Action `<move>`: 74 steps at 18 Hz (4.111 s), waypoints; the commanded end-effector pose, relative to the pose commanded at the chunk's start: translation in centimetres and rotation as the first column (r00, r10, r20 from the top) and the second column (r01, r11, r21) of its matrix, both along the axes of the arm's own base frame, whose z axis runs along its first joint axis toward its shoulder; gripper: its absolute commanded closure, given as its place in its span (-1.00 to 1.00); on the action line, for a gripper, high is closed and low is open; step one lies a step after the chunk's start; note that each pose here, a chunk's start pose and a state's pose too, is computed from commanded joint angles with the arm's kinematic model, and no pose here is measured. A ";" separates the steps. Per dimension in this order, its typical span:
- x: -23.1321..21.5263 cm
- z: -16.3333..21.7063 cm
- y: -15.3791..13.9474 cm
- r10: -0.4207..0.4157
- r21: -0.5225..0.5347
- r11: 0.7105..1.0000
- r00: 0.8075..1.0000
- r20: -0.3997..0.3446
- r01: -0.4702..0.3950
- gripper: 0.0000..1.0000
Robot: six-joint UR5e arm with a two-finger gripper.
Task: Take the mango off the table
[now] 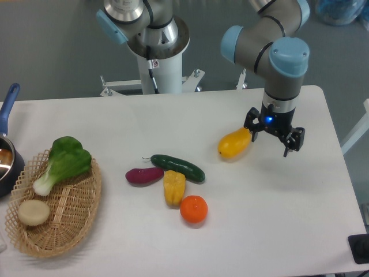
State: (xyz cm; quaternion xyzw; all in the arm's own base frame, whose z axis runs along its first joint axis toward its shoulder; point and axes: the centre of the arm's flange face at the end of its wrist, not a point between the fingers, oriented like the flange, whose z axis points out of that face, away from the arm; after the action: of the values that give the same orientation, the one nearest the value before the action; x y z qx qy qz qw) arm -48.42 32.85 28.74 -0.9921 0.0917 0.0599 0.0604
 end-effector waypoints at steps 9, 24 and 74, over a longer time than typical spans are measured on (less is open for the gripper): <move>2.1 -2.8 -1.4 0.010 -0.016 1.000 0.998 0.064 -0.009 -1.00; 5.0 -6.2 -2.9 0.003 -0.058 0.998 0.991 0.135 0.005 -1.00; -2.6 3.6 2.1 0.053 -0.007 0.999 0.994 -0.093 -0.054 0.13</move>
State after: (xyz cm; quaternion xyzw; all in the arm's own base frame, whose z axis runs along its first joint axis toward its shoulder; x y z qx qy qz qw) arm -51.04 34.98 32.30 -0.9907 0.0679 0.1070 0.0497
